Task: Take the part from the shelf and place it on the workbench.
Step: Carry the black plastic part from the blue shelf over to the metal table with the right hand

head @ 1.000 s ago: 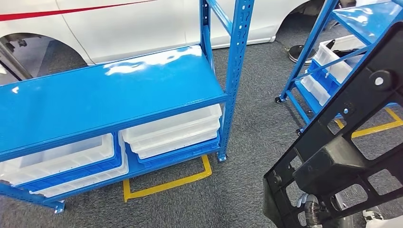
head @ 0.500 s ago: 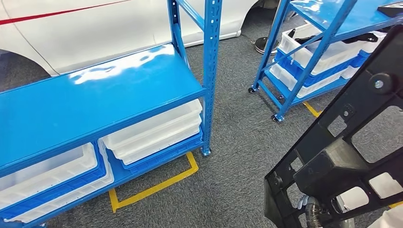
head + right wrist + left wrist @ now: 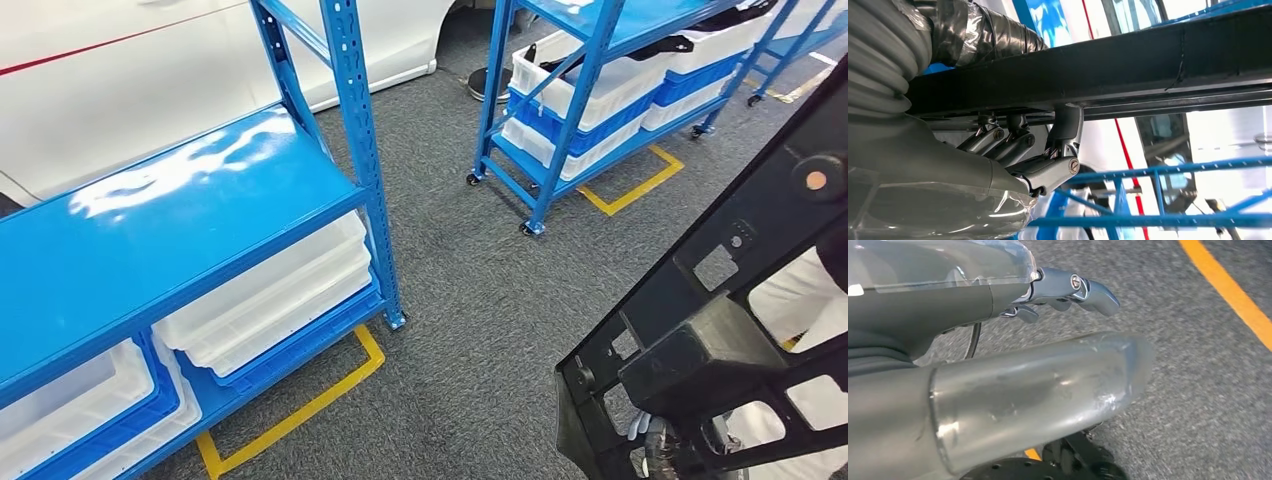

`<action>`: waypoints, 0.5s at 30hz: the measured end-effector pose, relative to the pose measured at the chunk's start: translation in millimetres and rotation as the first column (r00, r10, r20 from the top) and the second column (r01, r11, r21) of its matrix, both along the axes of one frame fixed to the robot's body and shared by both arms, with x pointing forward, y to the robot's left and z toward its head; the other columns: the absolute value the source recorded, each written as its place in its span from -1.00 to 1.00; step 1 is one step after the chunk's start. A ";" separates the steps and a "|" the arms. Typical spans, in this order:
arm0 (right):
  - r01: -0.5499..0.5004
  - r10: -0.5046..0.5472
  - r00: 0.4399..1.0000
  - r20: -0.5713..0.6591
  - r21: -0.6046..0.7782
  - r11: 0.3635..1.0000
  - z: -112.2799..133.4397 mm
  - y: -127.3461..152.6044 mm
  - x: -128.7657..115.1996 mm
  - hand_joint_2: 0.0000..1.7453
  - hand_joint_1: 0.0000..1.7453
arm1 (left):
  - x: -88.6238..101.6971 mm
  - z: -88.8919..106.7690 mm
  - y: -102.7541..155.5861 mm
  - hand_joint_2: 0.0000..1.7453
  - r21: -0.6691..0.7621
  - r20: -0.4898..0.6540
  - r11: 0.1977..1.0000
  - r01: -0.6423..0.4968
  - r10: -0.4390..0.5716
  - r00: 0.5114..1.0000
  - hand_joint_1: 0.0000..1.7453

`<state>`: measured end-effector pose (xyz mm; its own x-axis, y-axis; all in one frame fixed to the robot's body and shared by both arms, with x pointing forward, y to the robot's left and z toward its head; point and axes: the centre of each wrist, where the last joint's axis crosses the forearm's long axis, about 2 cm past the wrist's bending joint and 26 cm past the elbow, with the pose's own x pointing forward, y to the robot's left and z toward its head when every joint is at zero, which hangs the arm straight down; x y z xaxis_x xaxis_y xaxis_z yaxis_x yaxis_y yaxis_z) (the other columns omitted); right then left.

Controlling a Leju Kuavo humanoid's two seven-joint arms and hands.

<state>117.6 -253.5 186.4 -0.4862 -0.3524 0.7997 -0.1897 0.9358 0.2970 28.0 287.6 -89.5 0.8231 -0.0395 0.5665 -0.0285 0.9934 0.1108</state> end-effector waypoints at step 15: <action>0.012 -0.011 1.000 0.022 -0.028 1.000 -0.7 -0.9 1.0 1.00 1.00 | -1.1 -1.0 0.0 -1.00 0.001 -0.004 1.000 -0.018 0.018 1.000 -1.00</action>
